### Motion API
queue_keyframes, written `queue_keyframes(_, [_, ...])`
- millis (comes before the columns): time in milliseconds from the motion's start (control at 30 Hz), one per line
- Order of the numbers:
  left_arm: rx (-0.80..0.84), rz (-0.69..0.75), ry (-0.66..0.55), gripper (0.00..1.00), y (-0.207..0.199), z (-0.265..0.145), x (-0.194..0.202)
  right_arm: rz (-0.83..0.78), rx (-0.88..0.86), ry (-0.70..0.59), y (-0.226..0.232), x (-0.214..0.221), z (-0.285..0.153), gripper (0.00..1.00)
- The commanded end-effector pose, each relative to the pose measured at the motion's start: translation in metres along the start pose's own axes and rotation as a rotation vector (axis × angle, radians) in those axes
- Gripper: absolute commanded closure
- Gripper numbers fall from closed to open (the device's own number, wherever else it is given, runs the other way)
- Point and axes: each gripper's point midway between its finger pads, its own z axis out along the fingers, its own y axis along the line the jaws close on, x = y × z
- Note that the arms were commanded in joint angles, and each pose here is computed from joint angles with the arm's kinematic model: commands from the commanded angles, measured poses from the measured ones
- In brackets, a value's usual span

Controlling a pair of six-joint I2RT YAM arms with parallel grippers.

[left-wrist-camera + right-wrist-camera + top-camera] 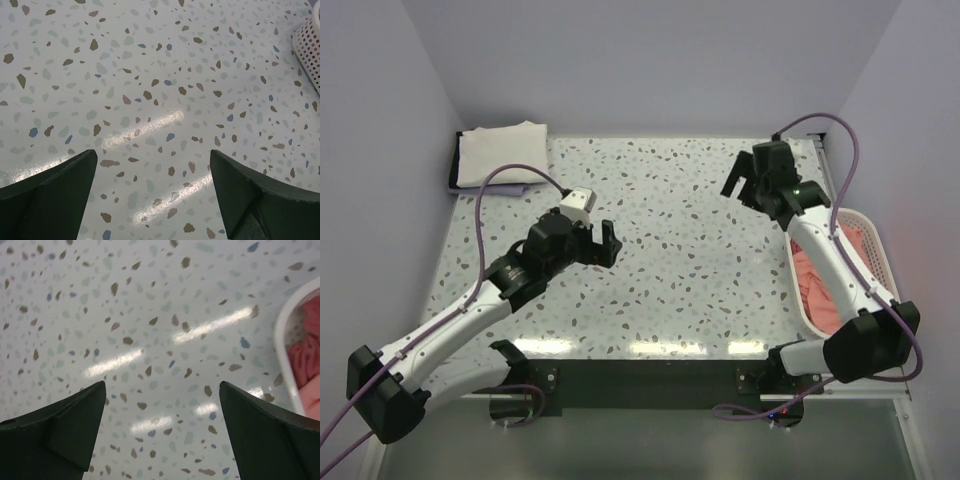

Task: Fold and stack the t-shirts
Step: Grab the tshirt from the pile

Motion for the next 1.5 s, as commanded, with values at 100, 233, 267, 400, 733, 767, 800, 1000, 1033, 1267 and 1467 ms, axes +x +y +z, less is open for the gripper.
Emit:
queue_keyframes(100, [0.023,0.011,-0.068,0.0,-0.006,-0.008,-0.025,0.2,0.379,-0.016,-0.141,-0.048,0.028,0.01])
queue_keyframes(233, [0.025,0.012,-0.069,0.0,-0.006,-0.009,-0.025,0.376,0.459,0.011,-0.192,-0.025,0.03,0.01])
queue_keyframes(267, [0.022,0.012,-0.067,0.0,-0.006,-0.008,-0.024,0.432,0.496,0.002,-0.202,-0.019,0.028,0.01])
queue_keyframes(400, [0.027,0.01,-0.047,0.0,-0.007,-0.003,-0.019,0.503,0.63,-0.011,-0.226,0.017,0.015,0.01])
queue_keyframes(733, [0.021,0.007,-0.014,0.0,-0.006,0.005,-0.011,0.573,0.788,0.023,-0.257,0.08,-0.001,0.04])
queue_keyframes(767, [0.018,0.007,-0.012,0.0,-0.006,0.005,-0.01,0.57,0.787,0.028,-0.257,0.082,0.0,0.04])
queue_keyframes(800, [0.016,0.008,-0.006,0.0,-0.006,0.007,-0.009,0.572,0.778,0.026,-0.256,0.083,0.002,0.04])
queue_keyframes(1000, [0.02,0.006,0.007,0.0,-0.007,0.01,-0.006,0.566,0.787,0.046,-0.262,0.099,0.014,0.08])
queue_keyframes(1033, [0.02,0.008,0.008,0.0,-0.007,0.01,-0.006,0.562,0.784,0.042,-0.262,0.097,0.014,0.11])
queue_keyframes(1267, [0.058,0.016,0.026,0.0,-0.013,0.012,-0.003,0.553,0.718,-0.029,-0.252,0.065,0.003,0.83])
queue_keyframes(1467, [0.085,0.025,0.03,0.0,-0.018,0.012,-0.004,0.503,0.48,-0.162,-0.217,0.007,-0.018,1.0])
